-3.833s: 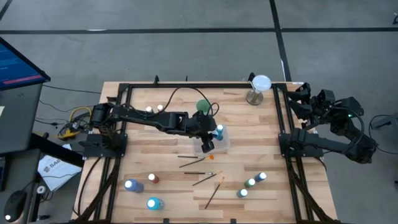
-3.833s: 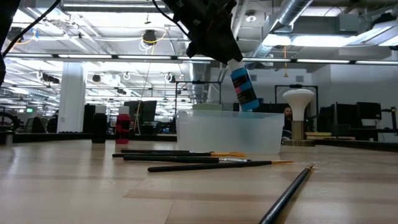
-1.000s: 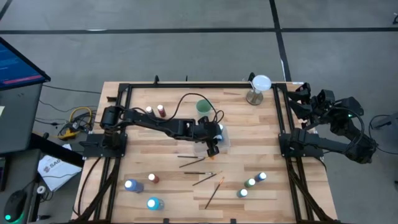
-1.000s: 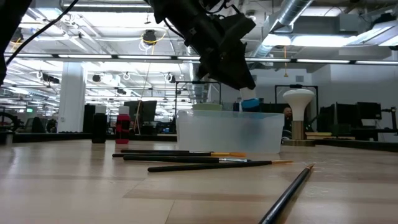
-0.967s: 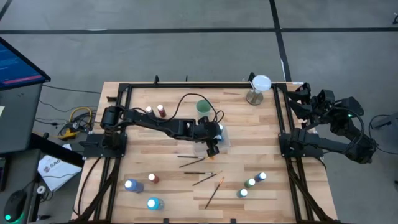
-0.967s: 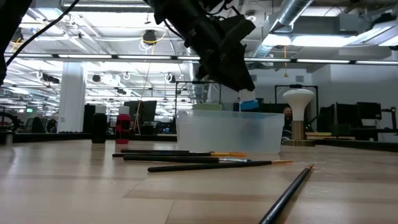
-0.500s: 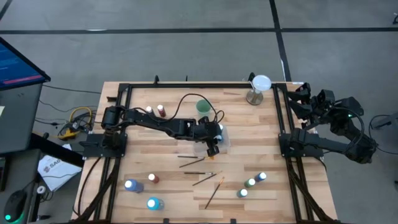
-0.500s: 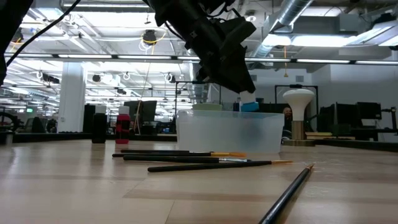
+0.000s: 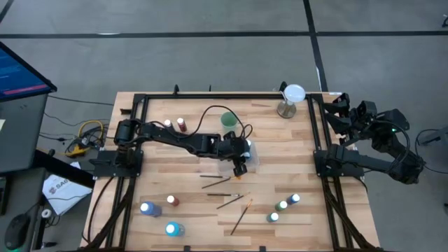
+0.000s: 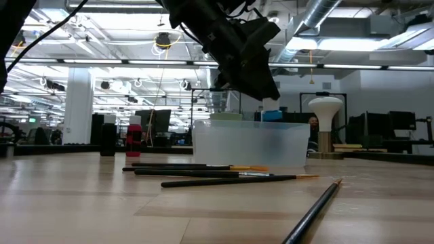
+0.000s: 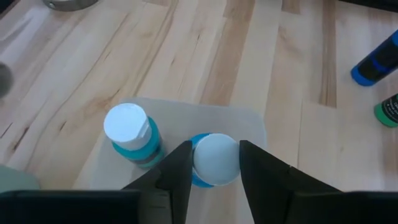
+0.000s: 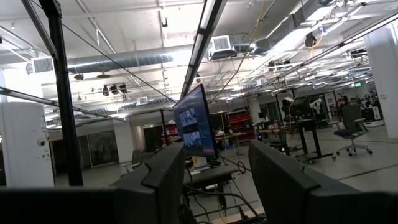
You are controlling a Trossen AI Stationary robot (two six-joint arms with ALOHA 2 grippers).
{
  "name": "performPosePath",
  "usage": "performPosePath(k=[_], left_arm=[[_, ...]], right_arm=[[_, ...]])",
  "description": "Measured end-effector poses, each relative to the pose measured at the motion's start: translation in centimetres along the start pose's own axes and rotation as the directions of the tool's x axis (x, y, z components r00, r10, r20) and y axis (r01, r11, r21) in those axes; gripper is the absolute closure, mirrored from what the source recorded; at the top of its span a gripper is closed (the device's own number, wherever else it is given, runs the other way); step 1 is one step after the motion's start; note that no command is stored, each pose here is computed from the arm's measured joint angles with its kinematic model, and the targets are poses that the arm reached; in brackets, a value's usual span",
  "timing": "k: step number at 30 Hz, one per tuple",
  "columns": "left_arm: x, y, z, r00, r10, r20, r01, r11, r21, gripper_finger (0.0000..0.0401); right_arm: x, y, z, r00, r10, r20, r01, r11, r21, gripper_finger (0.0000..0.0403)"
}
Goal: Pick & Place Paint Supplies
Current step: Put the blue paint bottle into the transparent bin
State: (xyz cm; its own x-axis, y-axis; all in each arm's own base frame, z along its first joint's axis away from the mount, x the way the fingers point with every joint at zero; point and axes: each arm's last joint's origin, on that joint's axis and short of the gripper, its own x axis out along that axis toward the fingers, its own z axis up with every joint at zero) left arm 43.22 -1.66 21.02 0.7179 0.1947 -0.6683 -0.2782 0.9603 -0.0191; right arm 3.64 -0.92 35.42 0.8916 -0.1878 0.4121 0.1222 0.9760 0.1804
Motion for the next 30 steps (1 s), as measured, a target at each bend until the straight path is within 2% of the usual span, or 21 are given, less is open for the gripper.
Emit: performPosePath(k=[17,30], left_arm=[[0.07,0.32,0.33,1.0,0.005,0.025,-0.005,1.0,-0.008,0.0276],[0.0,0.17,0.69,0.998,-0.028,0.055,0.026,0.999,0.042,0.0276]], right_arm=[[0.0,0.0,0.0,1.0,0.0,0.0,0.0,1.0,0.0,0.023],[0.0,0.0,0.0,1.0,0.0,0.0,0.0,1.0,0.0,0.023]])
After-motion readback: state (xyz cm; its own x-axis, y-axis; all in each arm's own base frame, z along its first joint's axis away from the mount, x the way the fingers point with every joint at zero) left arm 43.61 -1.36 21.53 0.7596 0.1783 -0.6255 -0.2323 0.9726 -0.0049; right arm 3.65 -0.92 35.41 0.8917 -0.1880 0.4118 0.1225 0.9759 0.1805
